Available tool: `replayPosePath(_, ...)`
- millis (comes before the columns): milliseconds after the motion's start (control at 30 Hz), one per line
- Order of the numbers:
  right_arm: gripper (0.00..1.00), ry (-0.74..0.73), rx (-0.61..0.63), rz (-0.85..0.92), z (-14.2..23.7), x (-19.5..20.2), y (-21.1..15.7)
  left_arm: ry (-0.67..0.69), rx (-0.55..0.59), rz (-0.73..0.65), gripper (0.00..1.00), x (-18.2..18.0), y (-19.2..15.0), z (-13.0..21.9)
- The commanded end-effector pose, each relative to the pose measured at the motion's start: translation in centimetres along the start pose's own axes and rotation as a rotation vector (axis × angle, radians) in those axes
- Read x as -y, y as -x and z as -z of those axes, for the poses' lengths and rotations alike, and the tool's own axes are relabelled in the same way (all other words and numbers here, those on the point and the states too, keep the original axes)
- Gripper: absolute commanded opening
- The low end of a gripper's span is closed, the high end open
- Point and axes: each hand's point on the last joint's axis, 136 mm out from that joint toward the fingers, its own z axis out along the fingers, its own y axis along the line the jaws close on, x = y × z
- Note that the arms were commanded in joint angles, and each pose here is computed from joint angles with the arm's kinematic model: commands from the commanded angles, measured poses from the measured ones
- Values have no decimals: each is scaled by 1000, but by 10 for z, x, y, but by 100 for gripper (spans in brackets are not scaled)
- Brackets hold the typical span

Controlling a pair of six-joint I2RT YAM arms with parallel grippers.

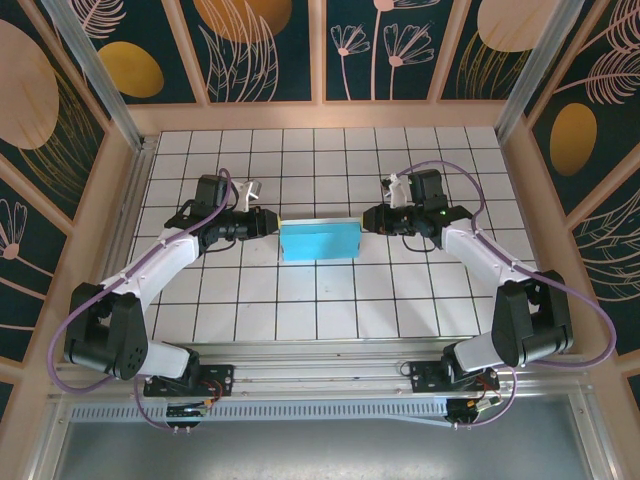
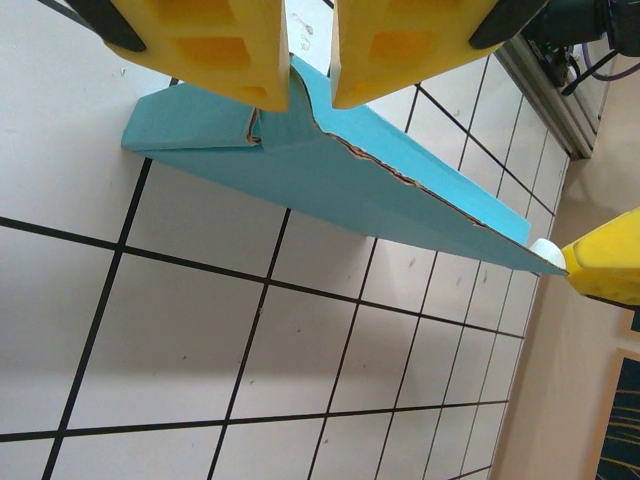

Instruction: Fold the paper box

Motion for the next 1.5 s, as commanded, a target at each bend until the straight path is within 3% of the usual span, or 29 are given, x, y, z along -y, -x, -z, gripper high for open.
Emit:
replayPosePath(0,19,17,2,2,-4,0,1,-22,-26,18,21,2,-6,-4)
replayPosePath(367,14,13,-1,-6,-6,1,-1,-25,-29,24,20,1,-7,-5)
replayPosePath(1467,13,-20,-29,-29,-15,12,-21,-16,-63,70,20,-16,-27,-15)
